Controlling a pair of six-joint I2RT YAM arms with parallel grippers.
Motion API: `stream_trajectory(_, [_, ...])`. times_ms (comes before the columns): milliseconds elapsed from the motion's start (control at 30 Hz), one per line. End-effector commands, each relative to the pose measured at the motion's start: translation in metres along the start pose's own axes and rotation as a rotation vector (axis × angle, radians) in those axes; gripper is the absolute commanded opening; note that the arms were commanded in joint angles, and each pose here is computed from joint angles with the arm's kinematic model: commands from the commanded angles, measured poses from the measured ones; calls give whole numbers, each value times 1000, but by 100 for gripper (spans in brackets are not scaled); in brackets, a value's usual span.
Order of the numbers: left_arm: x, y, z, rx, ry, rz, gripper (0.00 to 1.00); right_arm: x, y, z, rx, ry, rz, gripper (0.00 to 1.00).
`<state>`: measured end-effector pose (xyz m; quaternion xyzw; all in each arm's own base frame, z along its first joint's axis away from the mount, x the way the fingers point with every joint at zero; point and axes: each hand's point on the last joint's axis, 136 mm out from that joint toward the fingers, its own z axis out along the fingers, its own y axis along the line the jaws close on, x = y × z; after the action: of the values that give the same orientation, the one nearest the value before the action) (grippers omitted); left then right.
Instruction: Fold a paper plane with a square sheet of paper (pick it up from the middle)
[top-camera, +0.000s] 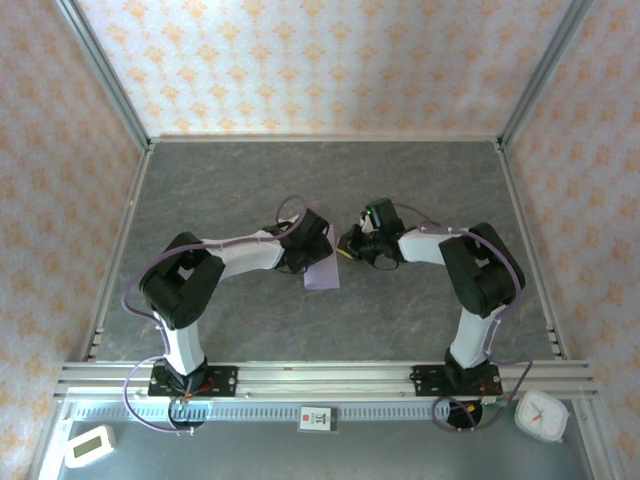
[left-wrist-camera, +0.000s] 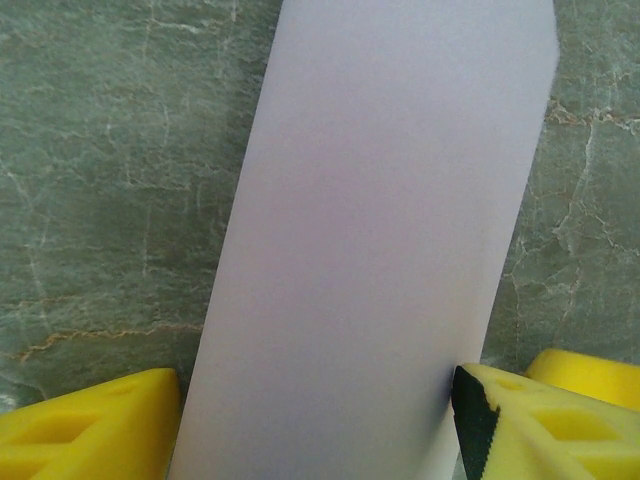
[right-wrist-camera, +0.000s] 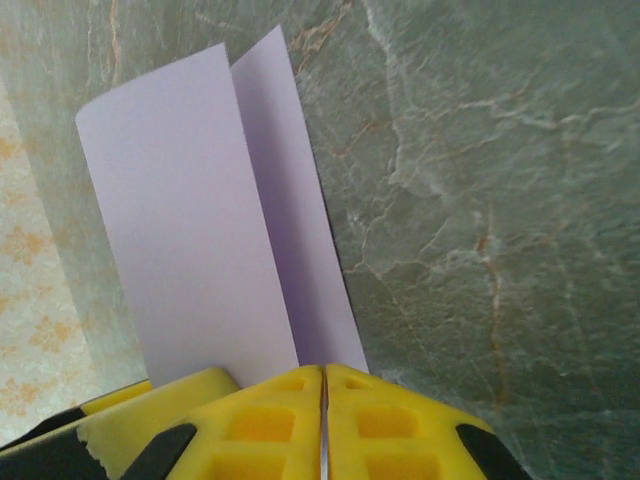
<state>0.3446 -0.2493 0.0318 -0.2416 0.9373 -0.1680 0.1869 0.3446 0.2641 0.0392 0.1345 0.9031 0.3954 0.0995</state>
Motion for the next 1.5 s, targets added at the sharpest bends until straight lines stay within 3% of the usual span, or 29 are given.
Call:
stream_trajectory(0, [6, -2, 5, -21, 6, 7, 71, -8, -3, -9, 18, -46, 10, 11])
stream_trajectory(1467, [27, -19, 25, -39, 41, 84, 72, 40, 1, -5, -141, 136, -19, 6])
